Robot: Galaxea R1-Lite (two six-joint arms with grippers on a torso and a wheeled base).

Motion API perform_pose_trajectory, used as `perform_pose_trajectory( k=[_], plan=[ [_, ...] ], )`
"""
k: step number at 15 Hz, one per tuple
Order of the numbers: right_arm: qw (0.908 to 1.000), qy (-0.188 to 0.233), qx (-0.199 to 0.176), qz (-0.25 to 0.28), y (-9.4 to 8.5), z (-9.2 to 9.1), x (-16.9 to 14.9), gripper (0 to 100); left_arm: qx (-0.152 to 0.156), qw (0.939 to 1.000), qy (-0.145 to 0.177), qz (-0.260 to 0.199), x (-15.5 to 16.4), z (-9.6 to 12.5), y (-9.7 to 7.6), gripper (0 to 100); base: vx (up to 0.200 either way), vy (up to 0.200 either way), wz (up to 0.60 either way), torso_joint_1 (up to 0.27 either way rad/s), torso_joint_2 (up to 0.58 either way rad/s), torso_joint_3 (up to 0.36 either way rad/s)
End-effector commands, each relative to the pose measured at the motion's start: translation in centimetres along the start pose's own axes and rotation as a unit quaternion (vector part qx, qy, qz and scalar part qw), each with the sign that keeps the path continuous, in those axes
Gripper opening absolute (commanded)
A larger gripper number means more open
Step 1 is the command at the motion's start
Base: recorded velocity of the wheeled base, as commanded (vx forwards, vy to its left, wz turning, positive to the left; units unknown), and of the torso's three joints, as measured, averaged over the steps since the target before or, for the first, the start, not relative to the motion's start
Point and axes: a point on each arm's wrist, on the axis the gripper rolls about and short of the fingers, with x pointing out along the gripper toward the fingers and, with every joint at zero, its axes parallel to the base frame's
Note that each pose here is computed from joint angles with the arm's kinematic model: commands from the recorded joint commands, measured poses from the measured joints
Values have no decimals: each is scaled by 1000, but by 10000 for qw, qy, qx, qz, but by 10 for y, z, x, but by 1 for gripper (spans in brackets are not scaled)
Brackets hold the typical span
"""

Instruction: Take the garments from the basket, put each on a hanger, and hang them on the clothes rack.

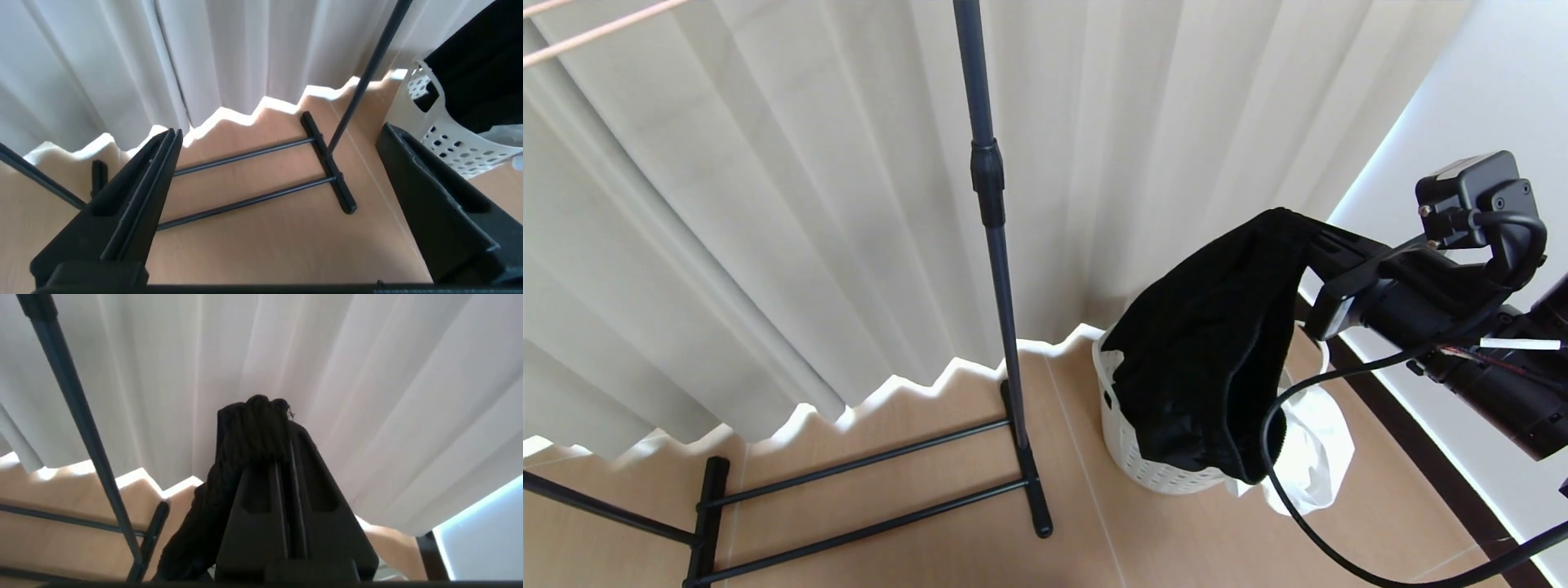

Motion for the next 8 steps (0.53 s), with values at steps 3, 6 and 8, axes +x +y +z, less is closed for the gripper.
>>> perform_pose_trajectory(
  k=[3, 6, 8],
  plan=[
    [10000, 18, -14, -84, -5, -1, 3, 0, -1, 10000, 3, 1, 0, 0, 0, 100, 0, 0, 0, 4, -24, 170],
    [10000, 43, -14, -62, -4, -3, 2, 0, -1, 10000, 3, 1, 0, 0, 0, 100, 0, 0, 0, 32, -323, -79],
    [10000, 58, -14, -57, -4, -3, 3, 0, -1, 10000, 3, 1, 0, 0, 0, 100, 0, 0, 0, 83, -440, -146]
  ],
)
